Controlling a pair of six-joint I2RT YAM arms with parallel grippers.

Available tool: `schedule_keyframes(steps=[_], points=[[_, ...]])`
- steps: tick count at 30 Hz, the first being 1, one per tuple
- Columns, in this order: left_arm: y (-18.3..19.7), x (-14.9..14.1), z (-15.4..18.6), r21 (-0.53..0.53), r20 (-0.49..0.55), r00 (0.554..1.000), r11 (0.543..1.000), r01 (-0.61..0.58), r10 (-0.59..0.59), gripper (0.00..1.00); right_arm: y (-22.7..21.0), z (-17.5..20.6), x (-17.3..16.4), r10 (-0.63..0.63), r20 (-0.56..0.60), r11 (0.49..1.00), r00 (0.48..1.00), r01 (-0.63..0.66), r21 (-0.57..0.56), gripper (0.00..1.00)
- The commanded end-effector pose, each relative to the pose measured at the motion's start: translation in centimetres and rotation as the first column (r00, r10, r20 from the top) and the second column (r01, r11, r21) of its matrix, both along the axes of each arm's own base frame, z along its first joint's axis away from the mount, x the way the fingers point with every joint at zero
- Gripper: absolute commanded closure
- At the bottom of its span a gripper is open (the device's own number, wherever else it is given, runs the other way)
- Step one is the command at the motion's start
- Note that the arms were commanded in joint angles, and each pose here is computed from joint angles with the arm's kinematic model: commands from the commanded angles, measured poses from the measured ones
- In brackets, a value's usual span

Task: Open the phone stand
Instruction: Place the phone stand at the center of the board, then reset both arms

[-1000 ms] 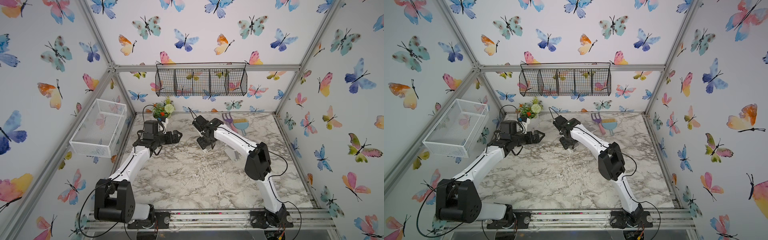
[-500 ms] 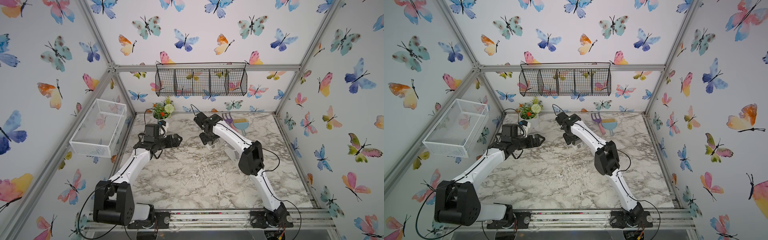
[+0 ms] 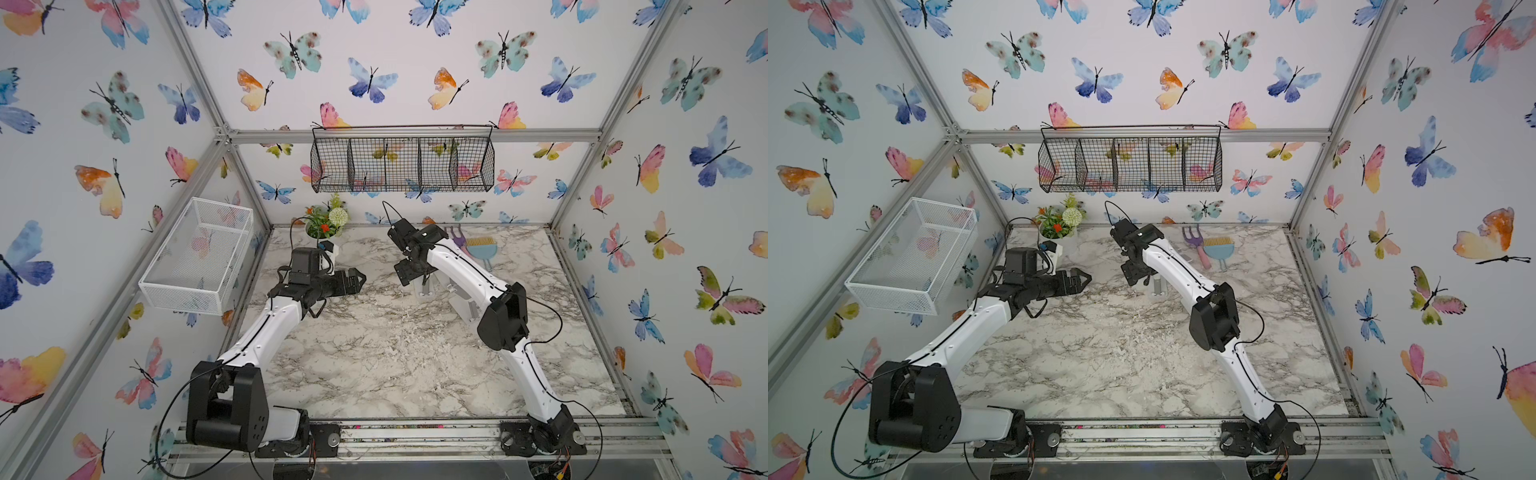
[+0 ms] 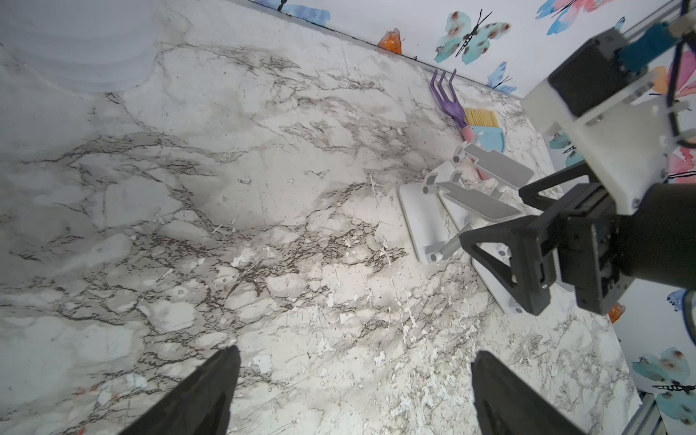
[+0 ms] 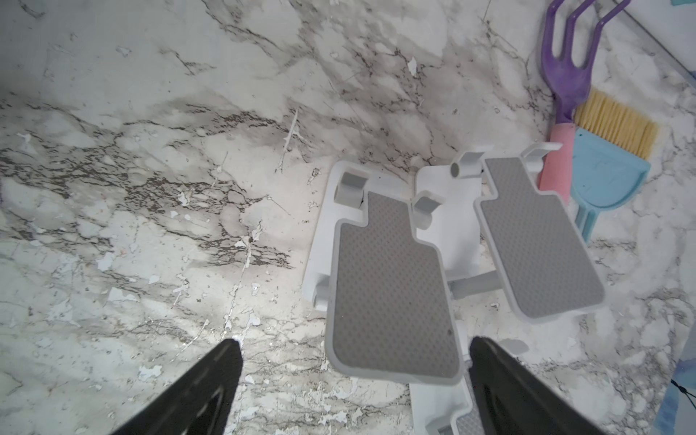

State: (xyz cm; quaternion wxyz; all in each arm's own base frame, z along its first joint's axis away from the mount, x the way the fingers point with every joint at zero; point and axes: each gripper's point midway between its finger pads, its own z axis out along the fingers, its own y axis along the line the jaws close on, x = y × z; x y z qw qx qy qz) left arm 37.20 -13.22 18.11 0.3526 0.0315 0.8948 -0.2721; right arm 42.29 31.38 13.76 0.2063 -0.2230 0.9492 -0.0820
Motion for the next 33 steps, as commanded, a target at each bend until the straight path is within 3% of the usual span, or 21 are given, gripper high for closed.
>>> schedule_keyframes(steps=[1,7,11,15,18,21,24,26,30,33], points=[[0.4,-0.3,0.9,0.018,0.037,0.999,1.0,-0.021,0.021,0.02,0.1,5.1,0.7,-0.022,0.107,0.995,0.994,0.012,0.1,0.01],[2.3,-0.3,0.8,0.107,0.108,0.991,0.99,-0.089,0.077,0.02,0.5,11.7,0.9,-0.005,0.296,0.959,0.955,-0.079,0.271,0.01],[4.8,-0.2,0.7,0.173,0.18,0.97,0.965,-0.197,0.165,0.02,-2.4,13.4,1.3,-0.041,0.387,0.944,0.921,-0.091,0.316,0.01],[7.9,-0.5,0.5,0.235,0.272,0.926,0.914,-0.329,0.263,0.02,-8.4,11.6,2.1,-0.133,0.371,0.93,0.919,-0.014,0.368,0.01],[10.4,-0.9,0.3,0.258,0.342,0.873,0.859,-0.443,0.347,0.02,-14.3,9.3,2.4,-0.223,0.367,0.902,0.903,0.049,0.429,0.01],[12.2,-1.3,-0.3,0.238,0.414,0.81,0.809,-0.537,0.415,0.02,-20.4,6.5,2.0,-0.327,0.374,0.897,0.868,0.16,0.413,0.01],[15.2,-2.3,-0.8,0.175,0.474,0.683,0.701,-0.691,0.555,0.02,-25.0,3.6,1.1,-0.411,0.432,0.9,0.803,0.283,0.331,0.01],[16.7,-3.2,-1.5,0.151,0.499,0.621,0.646,-0.749,0.604,0.02,-26.3,1.9,0.3,-0.4,0.498,0.913,0.769,0.288,0.288,0.01],[17.4,-3.4,-2.9,0.179,0.529,0.605,0.619,-0.764,0.594,0.02,-30.1,0.4,-1.7,-0.448,0.62,0.889,0.644,0.392,0.235,0.01],[17.7,-3.4,-4.0,0.211,0.548,0.605,0.604,-0.769,0.578,0.02,-29.9,-1.1,-2.3,-0.432,0.613,0.902,0.662,0.321,0.288,0.01]])
